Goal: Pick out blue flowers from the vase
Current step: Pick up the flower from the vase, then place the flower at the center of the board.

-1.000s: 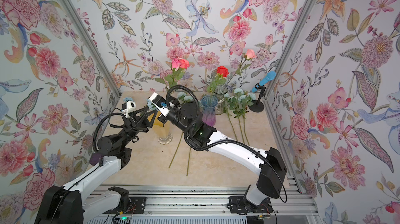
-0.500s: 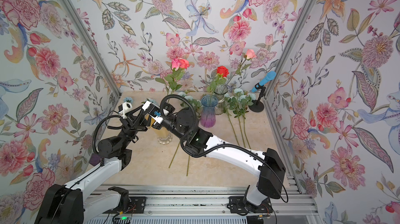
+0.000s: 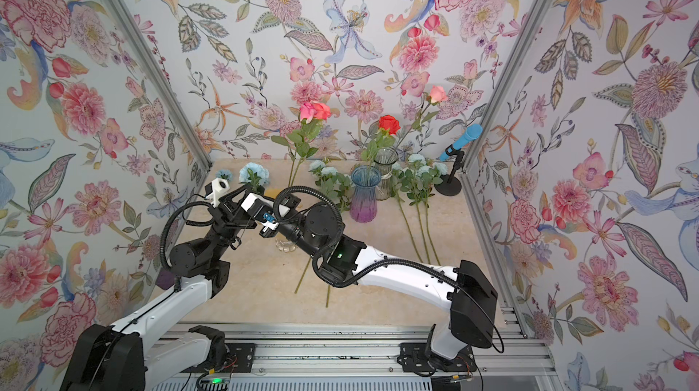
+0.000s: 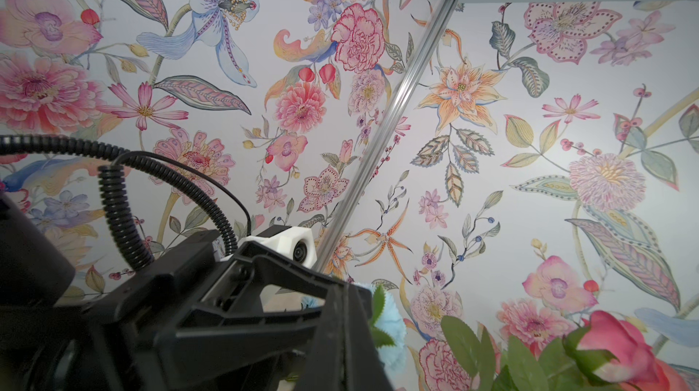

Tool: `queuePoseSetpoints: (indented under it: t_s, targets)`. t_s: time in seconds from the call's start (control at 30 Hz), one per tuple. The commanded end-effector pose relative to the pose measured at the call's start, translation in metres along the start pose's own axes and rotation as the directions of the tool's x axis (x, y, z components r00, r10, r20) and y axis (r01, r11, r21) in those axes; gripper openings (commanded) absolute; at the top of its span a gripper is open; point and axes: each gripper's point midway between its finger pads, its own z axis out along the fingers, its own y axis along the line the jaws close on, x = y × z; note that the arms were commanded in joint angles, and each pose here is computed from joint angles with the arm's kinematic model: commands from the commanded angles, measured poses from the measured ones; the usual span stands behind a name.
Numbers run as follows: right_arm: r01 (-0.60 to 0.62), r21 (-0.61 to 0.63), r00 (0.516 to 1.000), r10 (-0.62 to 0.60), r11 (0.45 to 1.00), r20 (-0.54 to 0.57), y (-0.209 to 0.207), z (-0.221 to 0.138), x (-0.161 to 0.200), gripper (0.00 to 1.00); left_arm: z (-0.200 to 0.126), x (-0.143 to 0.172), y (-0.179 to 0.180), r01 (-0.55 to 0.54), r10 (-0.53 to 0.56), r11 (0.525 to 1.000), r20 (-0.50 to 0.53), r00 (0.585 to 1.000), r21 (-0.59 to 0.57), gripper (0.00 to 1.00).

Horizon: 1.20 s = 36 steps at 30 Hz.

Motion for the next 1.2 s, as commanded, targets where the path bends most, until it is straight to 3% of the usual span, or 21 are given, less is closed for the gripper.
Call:
queuePoseSetpoints:
  t_s: [0.0,0.13,0.27,0.33,0.43,0.6,0.67,0.8,0.9,0.97,1.17]
  targets:
    - [0.014,-0.001,1.0,-0.014,1.0,0.015,0.008,0.001,0.002,0.01,0.004,0.003,-0.016,-0.001,0.001,0.998,-0.009,1.0,0.066,0.37]
    - [0.024,-0.005,1.0,-0.024,1.0,0.008,0.014,0.003,0.004,0.05,0.005,0.003,-0.018,-0.004,0.005,0.997,-0.01,1.0,0.073,0.26]
    - [0.032,-0.002,0.999,-0.032,0.999,-0.007,0.016,0.004,0.01,0.1,0.003,0.004,-0.018,-0.002,0.003,0.998,-0.007,1.0,0.07,0.0]
    - [0.032,0.001,0.999,-0.032,0.999,-0.019,0.017,0.004,0.014,0.15,0.002,0.003,-0.016,-0.002,0.002,0.998,-0.005,1.0,0.067,0.0]
    - [0.023,0.003,0.999,-0.023,1.0,-0.03,0.015,0.0,0.015,0.31,0.001,0.003,-0.013,-0.006,0.006,0.998,-0.006,1.0,0.058,0.0]
    - [-0.04,0.002,0.998,0.04,0.999,-0.041,0.008,-0.016,0.007,0.73,-0.007,-0.01,0.002,-0.062,0.062,0.998,0.008,0.998,-0.008,0.0]
    - [-0.083,-0.004,0.995,0.083,0.996,-0.048,0.005,-0.029,0.003,0.81,-0.012,-0.021,0.01,-0.114,0.114,0.991,0.004,0.993,-0.064,0.0]
    - [-0.189,-0.021,0.981,0.188,0.982,-0.052,0.003,-0.063,-0.004,0.88,-0.014,-0.04,0.02,-0.225,0.219,0.96,-0.055,0.974,-0.167,0.0]
    - [-0.253,-0.022,0.967,0.252,0.967,-0.045,-0.001,-0.091,-0.012,0.89,-0.012,-0.061,0.026,-0.319,0.302,0.913,-0.107,0.947,-0.252,0.0]
    - [-0.285,-0.022,0.958,0.284,0.958,-0.044,-0.005,-0.109,-0.016,0.89,-0.007,-0.081,0.027,-0.405,0.376,0.855,-0.152,0.914,-0.322,0.0]
    - [-0.297,0.099,0.95,0.305,0.95,-0.072,-0.034,-0.156,0.004,0.9,0.003,-0.143,0.014,-0.612,0.562,0.589,-0.276,0.78,-0.528,0.0]
